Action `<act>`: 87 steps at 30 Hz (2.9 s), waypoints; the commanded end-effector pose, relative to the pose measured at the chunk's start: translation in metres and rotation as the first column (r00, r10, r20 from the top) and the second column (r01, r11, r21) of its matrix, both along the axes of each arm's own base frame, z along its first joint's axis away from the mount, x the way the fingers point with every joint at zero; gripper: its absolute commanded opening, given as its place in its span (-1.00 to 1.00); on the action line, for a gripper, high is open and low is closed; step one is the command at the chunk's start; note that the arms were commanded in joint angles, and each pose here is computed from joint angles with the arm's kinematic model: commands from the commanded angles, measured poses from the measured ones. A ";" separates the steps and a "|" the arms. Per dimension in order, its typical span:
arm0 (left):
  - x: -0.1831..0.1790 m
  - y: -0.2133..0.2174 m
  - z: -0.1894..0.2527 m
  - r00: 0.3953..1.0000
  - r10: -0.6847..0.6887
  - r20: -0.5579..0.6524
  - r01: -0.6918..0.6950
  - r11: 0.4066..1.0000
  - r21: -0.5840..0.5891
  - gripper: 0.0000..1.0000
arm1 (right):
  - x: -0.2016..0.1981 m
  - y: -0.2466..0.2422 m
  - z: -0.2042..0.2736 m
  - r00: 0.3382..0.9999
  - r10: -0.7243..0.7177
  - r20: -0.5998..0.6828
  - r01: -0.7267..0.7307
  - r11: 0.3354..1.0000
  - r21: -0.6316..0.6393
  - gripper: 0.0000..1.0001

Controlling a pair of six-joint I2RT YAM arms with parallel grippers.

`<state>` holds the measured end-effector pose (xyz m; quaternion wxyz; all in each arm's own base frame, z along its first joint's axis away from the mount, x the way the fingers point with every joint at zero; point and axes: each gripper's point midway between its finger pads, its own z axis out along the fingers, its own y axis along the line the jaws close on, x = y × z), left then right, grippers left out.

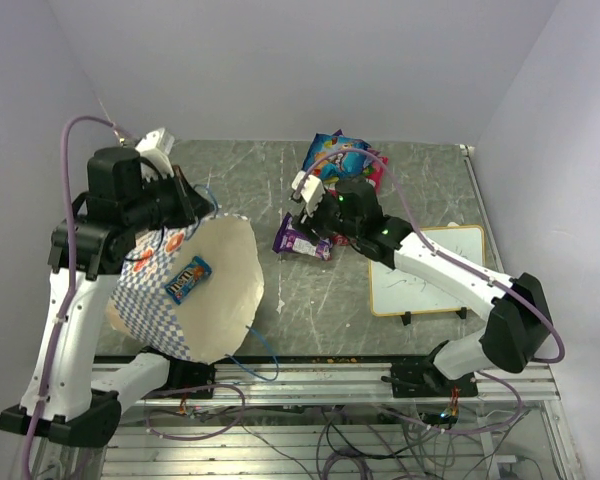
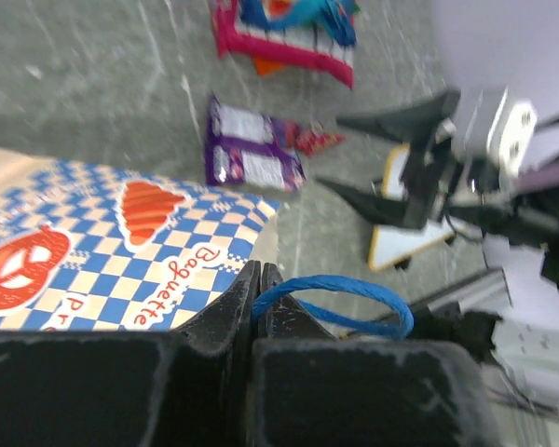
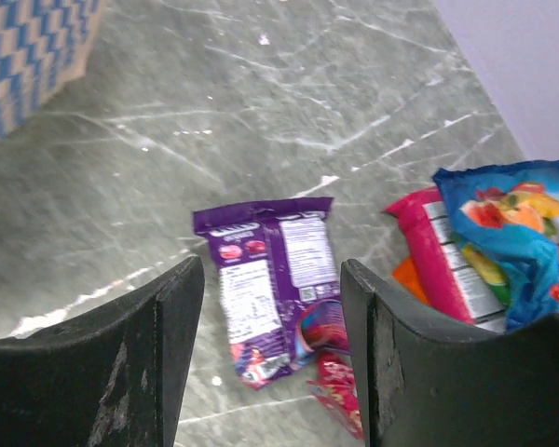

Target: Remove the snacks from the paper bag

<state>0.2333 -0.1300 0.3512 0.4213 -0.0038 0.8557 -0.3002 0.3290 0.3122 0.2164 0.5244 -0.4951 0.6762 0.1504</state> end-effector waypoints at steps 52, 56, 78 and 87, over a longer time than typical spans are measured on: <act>-0.035 -0.017 -0.014 0.988 -0.151 0.035 0.152 0.988 -0.030 -0.86 | -0.094 0.140 -0.094 0.754 0.533 0.384 -0.431 0.843 -0.324 0.23; -0.032 -0.018 -0.008 0.988 -0.148 0.045 0.149 0.988 -0.039 -0.86 | -0.085 0.162 -0.103 0.738 0.547 0.394 -0.436 0.833 -0.341 0.23; -0.037 -0.014 -0.015 0.984 -0.177 0.005 0.177 0.984 0.021 -0.86 | -0.031 0.223 -0.155 0.875 0.308 0.375 -0.233 0.944 -0.232 0.28; -0.043 -0.020 -0.023 0.981 -0.186 -0.053 0.185 0.982 -0.034 -0.86 | -0.007 0.231 -0.171 0.910 0.201 0.361 -0.153 0.975 -0.159 0.42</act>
